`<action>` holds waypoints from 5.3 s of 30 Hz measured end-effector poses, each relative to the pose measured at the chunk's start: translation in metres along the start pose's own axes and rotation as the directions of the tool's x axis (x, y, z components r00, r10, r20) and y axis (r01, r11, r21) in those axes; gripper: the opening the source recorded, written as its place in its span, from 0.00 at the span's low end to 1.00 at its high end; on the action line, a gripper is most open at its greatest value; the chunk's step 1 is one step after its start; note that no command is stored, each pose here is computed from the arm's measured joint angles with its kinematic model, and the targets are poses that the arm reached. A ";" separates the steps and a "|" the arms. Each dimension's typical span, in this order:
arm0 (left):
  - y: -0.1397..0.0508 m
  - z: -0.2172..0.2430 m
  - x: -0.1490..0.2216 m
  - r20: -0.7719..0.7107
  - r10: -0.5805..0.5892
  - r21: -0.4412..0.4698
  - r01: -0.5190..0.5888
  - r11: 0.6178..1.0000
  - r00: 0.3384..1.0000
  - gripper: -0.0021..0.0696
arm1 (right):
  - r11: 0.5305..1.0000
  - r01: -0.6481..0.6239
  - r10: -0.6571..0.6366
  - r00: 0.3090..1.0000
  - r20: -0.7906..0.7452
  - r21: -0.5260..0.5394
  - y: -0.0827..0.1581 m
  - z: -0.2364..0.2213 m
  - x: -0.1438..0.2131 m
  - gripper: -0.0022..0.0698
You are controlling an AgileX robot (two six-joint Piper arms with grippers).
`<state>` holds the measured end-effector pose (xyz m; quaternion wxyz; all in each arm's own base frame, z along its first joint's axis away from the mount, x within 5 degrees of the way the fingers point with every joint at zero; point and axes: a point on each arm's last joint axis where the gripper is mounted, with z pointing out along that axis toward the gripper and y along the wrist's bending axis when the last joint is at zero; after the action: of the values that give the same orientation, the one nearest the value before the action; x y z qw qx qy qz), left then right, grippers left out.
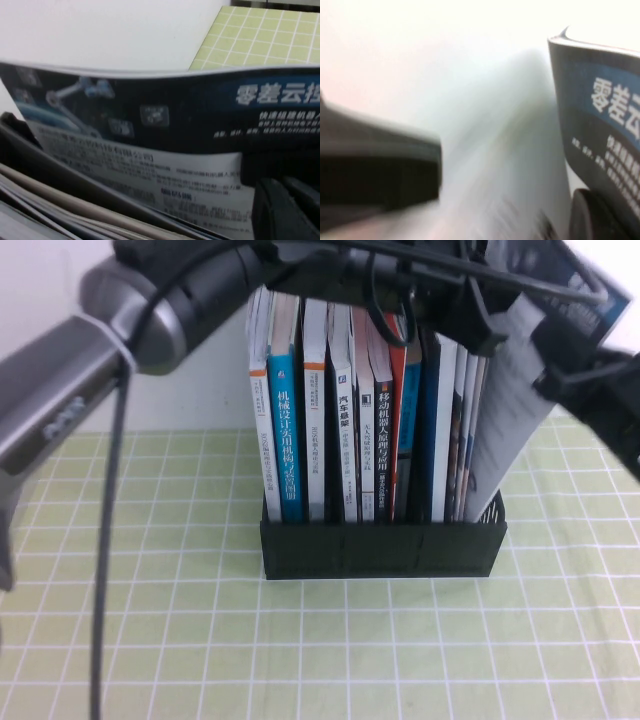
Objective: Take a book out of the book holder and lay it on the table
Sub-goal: Pick up the right side book from the book shelf, then place the picked book on the book
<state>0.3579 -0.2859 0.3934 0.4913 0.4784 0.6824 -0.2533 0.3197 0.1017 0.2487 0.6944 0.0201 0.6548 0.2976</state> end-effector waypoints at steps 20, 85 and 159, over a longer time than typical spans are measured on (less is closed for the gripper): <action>0.016 -0.156 -0.032 0.015 -0.189 0.048 0.188 0.981 0.982 0.03 | 0.769 0.489 -0.429 0.872 0.234 -0.412 0.158 -0.078 -0.226 0.06; -0.141 -0.328 0.053 0.122 -0.289 -0.397 0.314 0.863 0.949 0.03 | 0.546 0.680 -0.786 0.212 -0.581 -0.489 0.194 -0.106 -0.127 0.06; -0.145 -0.319 0.065 0.041 -0.313 -0.355 0.307 0.883 0.949 0.03 | 0.444 0.317 -0.842 -0.172 -0.512 -0.838 0.248 -0.011 0.145 0.59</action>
<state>0.0869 -0.0598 0.4399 0.5170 0.2682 0.7888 -0.1964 0.2087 0.3652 0.2205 0.1759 -0.6319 0.7548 0.0030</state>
